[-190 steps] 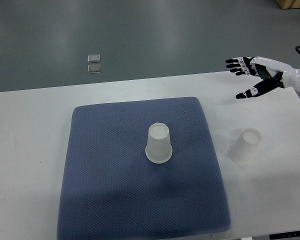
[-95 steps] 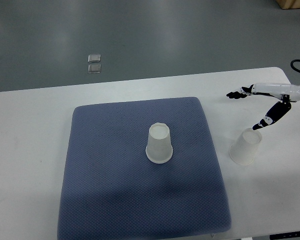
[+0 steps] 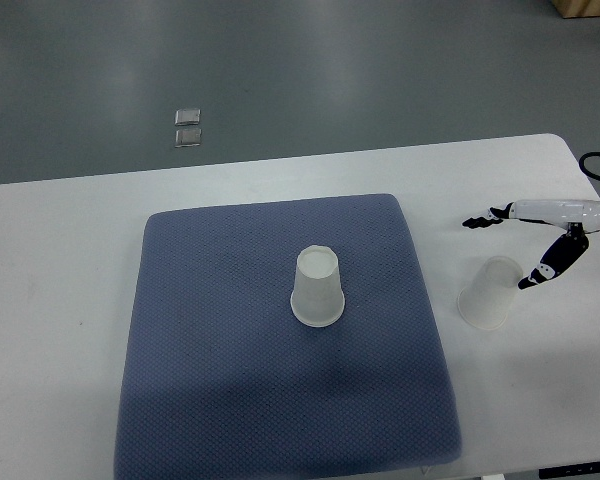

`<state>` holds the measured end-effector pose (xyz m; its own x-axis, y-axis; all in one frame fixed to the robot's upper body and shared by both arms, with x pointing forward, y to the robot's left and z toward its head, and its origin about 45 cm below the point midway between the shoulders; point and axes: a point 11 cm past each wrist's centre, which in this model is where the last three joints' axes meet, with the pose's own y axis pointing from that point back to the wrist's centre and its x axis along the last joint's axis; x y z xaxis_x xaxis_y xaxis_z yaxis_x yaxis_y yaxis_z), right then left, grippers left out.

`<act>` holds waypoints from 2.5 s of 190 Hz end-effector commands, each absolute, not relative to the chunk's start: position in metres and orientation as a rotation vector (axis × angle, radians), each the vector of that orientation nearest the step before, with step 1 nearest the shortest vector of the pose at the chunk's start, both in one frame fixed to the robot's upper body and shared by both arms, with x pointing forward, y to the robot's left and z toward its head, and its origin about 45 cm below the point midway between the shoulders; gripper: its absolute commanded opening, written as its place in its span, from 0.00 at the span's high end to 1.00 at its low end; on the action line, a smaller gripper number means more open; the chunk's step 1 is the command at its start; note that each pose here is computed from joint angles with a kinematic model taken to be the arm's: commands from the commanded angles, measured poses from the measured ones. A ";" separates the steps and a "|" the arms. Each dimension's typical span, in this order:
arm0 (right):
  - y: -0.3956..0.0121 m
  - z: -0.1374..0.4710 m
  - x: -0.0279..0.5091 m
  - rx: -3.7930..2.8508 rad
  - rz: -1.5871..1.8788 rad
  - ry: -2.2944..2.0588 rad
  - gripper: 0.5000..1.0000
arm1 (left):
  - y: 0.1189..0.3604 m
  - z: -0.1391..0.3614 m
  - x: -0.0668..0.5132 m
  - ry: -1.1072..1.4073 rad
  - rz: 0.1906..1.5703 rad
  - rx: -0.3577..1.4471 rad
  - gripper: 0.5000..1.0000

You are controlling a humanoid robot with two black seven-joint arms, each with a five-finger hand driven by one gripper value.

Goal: Stack paper cups
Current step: 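Close the right hand fingers around the white cup's side, then lift the cup with the right hand and carry it over the cup on the pad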

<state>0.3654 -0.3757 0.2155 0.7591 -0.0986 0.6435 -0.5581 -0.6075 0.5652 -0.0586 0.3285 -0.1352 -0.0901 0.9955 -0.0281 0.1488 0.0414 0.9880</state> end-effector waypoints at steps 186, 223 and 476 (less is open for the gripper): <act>-0.376 0.166 0.349 2.079 0.777 -0.501 0.17 | 0.329 -0.135 -0.059 1.403 1.172 1.251 0.00; -0.375 0.160 0.351 2.076 0.768 -0.501 0.28 | 0.329 -0.135 -0.058 1.402 1.172 1.250 0.00; -0.329 0.289 0.408 2.322 0.772 -0.573 0.59 | 0.329 -0.135 -0.058 1.402 1.172 1.250 0.00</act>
<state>0.4029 -0.3538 0.2683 0.7292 -0.2200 0.6480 -0.6002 -0.6604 0.4513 -0.0583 0.3286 -0.1352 -0.0897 0.9956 -0.0281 0.1485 0.0413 0.9881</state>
